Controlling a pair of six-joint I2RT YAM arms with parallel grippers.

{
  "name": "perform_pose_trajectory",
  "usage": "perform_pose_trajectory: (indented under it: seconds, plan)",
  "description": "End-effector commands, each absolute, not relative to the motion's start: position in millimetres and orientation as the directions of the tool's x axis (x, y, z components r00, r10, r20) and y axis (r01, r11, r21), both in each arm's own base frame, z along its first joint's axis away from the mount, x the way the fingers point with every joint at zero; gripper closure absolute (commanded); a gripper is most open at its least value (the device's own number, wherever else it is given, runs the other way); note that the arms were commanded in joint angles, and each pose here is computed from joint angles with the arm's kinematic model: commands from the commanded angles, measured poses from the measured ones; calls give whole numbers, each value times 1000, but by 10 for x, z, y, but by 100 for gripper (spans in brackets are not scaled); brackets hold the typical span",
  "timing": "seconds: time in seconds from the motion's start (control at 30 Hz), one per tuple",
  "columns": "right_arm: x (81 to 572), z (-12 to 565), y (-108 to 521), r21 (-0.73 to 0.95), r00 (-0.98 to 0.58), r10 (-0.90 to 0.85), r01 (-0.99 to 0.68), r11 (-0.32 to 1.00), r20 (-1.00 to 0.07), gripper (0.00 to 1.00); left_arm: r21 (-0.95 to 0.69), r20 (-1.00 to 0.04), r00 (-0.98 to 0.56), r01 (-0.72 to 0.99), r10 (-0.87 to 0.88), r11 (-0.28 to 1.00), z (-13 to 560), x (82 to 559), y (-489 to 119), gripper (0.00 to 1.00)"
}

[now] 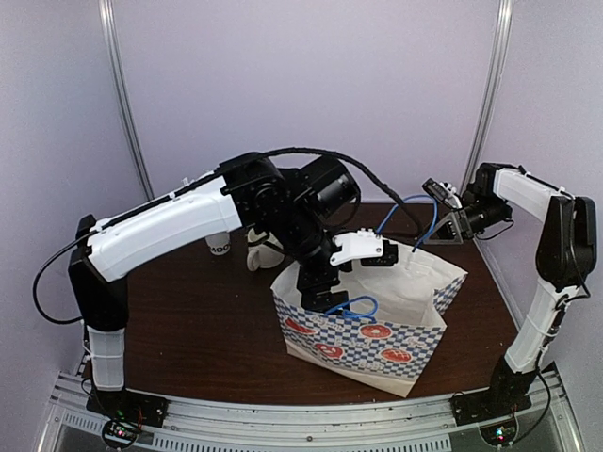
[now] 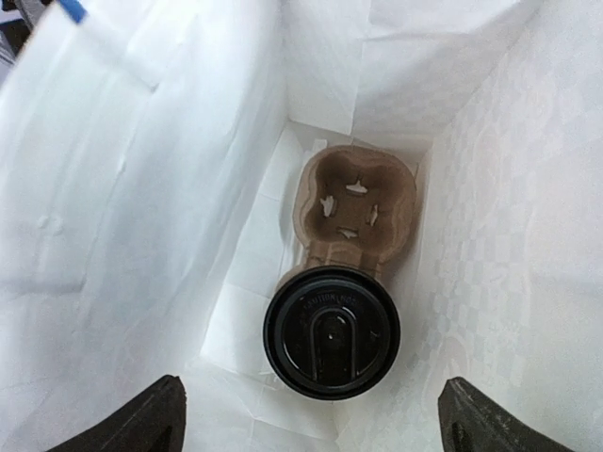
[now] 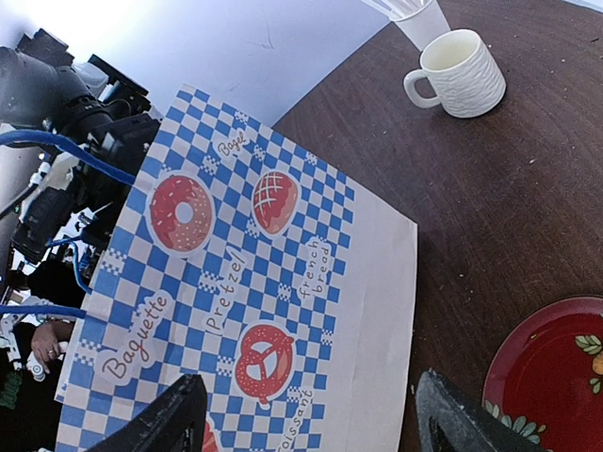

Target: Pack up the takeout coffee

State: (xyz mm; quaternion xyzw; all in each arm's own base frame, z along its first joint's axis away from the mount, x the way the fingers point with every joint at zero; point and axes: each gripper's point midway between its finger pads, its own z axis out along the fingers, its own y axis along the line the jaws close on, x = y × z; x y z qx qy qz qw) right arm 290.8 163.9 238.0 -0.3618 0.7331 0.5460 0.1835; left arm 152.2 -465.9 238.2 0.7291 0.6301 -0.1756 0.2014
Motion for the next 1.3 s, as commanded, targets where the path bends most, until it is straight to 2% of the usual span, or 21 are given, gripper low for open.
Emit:
perform_pose_trajectory:
  seconds: [0.0, 0.13, 0.33, 0.47, 0.67, 0.8, 0.93, 1.13, 1.27]
  plan:
    - [2671, 2649, 1647, 737, -736, -322, -660, 146, -596, 20, 203, -644, 226, 972, 730, -122, 2975, 1559, -4734, 3]
    - [2664, 2733, 1637, 716, -720, -333, -680, 161, -609, 20, 302, -719, 265, 952, 642, -55, 3421, 1633, -4706, 2]
    - [2641, 2918, 1600, 659, -685, -359, -721, 215, -633, 22, 405, -795, 281, 906, 538, 126, 4005, 1809, -4550, 3]
    - [2696, 2950, 1517, 569, -659, -385, -752, 333, -646, 23, 483, -772, 238, 823, 589, 301, 4044, 2143, -4251, 3]
    - [3007, 3004, 1285, 315, -585, -373, -755, 575, -720, 21, 541, -743, 132, 695, 656, 474, 4019, 2547, -3715, 3]
    - [3230, 3153, 980, 145, -528, -298, -643, 752, -795, 20, 487, -795, 5, 601, 606, 634, 4042, 2851, -3261, 3]
    - [3361, 3214, 718, 17, -467, -256, -504, 864, -846, 18, 448, -829, -97, 475, 551, 758, 3946, 3169, -2746, 2]
    - [3440, 3130, 526, -22, -493, -242, -410, 912, -836, 12, 445, -846, -166, 302, 506, 843, 3680, 3444, -2155, 6]
    - [3478, 3054, 466, -9, -490, -219, -395, 918, -844, 12, 355, -881, -233, 247, 411, 902, 3557, 3570, -1813, 18]
